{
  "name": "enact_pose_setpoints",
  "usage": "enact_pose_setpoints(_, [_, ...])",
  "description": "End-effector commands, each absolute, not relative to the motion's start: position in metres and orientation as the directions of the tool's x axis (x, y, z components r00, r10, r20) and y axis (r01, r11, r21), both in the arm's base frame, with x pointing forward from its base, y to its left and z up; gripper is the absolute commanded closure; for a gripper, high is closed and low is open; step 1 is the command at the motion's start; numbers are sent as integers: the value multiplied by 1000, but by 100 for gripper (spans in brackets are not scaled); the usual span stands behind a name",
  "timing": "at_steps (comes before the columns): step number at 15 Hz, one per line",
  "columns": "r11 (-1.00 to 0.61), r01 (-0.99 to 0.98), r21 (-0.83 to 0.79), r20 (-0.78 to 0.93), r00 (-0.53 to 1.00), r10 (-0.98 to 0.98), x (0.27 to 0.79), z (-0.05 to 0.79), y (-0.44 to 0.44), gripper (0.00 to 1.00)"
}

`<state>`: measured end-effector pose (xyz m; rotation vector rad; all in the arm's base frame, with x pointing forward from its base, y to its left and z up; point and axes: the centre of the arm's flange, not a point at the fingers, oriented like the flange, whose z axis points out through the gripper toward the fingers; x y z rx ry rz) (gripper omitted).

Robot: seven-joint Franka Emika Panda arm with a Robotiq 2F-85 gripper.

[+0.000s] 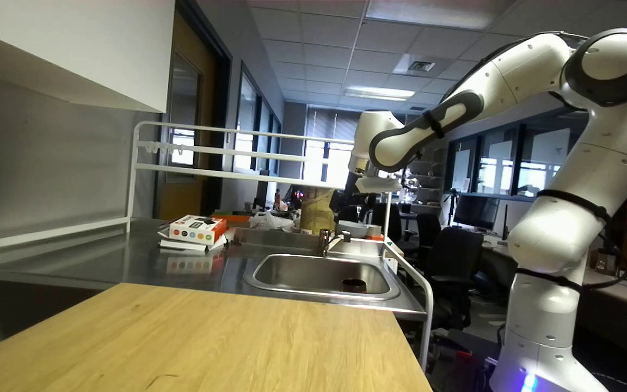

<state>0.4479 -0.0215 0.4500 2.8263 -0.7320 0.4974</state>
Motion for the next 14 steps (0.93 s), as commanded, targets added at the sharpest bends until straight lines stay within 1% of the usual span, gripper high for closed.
enact_pose_setpoints(1, [-813, -579, 60, 347, 776, -527, 487, 440, -42, 0])
enact_pose_setpoints(9, [-743, -669, 10, 278, 715, -641, 525, 409, -102, 0])
enact_pose_setpoints(14, [-735, -678, 3, 225, 717, -660, 542, 393, -110, 0])
